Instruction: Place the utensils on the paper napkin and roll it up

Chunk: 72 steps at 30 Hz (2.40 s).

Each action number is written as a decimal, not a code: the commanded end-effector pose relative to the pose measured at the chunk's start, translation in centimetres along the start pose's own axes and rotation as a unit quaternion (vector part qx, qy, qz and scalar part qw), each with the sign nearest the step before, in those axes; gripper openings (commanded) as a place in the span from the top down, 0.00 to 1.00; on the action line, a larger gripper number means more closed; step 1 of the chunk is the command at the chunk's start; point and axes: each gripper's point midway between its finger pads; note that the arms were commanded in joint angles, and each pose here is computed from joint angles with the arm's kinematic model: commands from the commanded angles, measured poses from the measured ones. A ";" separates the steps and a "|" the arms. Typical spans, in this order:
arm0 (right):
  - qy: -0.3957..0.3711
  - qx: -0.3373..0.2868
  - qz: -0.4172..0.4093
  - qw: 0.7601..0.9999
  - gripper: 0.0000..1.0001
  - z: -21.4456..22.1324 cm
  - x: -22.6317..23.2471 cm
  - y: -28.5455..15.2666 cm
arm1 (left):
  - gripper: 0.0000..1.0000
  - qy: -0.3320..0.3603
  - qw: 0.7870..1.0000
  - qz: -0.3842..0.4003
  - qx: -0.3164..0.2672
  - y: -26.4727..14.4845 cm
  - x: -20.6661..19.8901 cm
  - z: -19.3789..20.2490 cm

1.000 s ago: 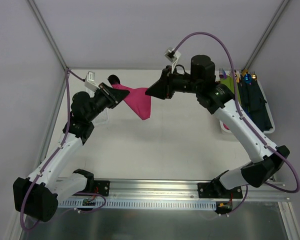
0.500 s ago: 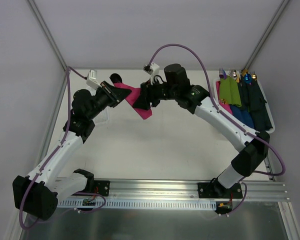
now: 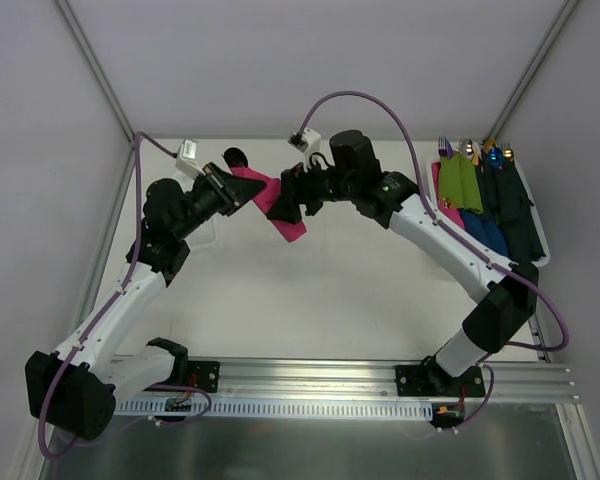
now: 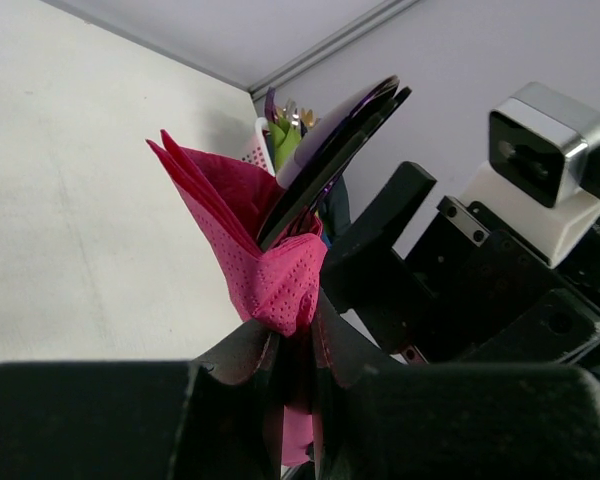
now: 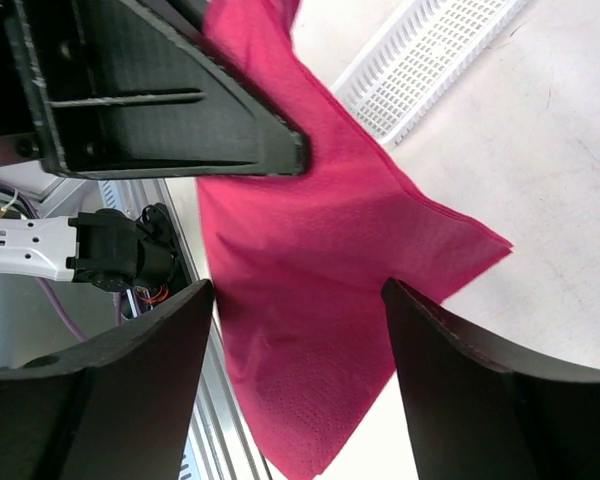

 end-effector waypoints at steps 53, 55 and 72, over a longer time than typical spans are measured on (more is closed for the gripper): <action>0.072 -0.108 -0.191 0.973 1.00 -5.2 4.1 -5.3 | 0.02 0.055 0.995 0.071 0.055 -1.8 -3.0 1.8; 0.070 -0.111 -0.192 0.973 1.00 -5.5 4.3 -5.4 | 0.01 0.041 0.995 0.067 0.066 -1.6 -2.3 2.3; 0.093 -0.118 -0.215 0.965 1.00 -6.0 4.6 -5.2 | 0.17 -0.041 0.971 0.211 0.105 -0.9 -6.3 2.9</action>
Point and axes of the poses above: each gripper's point midway between its finger pads, its own y axis out along the fingers, its own x axis along the line the jaws close on, z = x × y, and after that the axes turned 13 degrees about -y, right-handed
